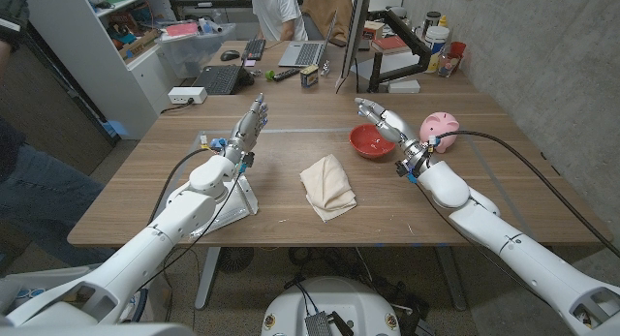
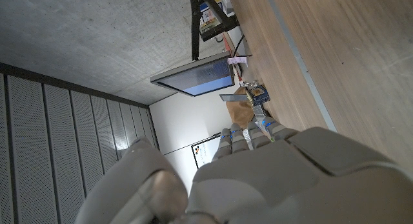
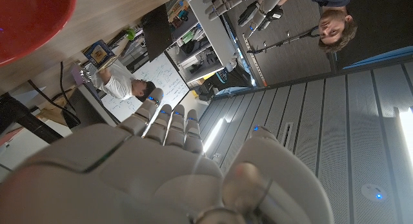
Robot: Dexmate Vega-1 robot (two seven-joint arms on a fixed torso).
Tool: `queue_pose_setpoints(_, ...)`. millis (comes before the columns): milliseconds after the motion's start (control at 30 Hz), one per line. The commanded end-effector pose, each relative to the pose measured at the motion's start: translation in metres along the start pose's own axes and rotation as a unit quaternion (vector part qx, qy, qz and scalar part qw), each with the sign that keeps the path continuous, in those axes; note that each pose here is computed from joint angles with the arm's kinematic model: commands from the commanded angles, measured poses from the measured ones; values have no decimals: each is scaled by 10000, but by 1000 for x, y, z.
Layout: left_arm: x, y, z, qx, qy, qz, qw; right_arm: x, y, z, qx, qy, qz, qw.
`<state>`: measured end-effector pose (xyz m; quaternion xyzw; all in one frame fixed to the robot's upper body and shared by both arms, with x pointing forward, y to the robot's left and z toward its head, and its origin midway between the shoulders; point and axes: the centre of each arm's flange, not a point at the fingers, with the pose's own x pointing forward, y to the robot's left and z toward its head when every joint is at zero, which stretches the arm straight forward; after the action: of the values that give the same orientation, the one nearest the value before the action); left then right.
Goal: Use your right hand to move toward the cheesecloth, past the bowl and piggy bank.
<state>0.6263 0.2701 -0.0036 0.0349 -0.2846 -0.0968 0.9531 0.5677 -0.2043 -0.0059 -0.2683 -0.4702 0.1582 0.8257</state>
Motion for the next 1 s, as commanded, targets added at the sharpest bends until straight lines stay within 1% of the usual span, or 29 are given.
queue_pose_setpoints(33, 5, 1, -4, -20, 37, -24, 10000, 2, 11, 3, -173, -62, 121, 9998)
queue_pose_setpoints(367, 5, 3, -3, 6, 50, -45, 10000, 1, 19, 3, -274, -82, 176, 9994)
queue_pose_setpoints(1000, 6, 6, -5, 48, 95, -111, 9999, 0, 30, 7, -249, -163, 363, 9989)
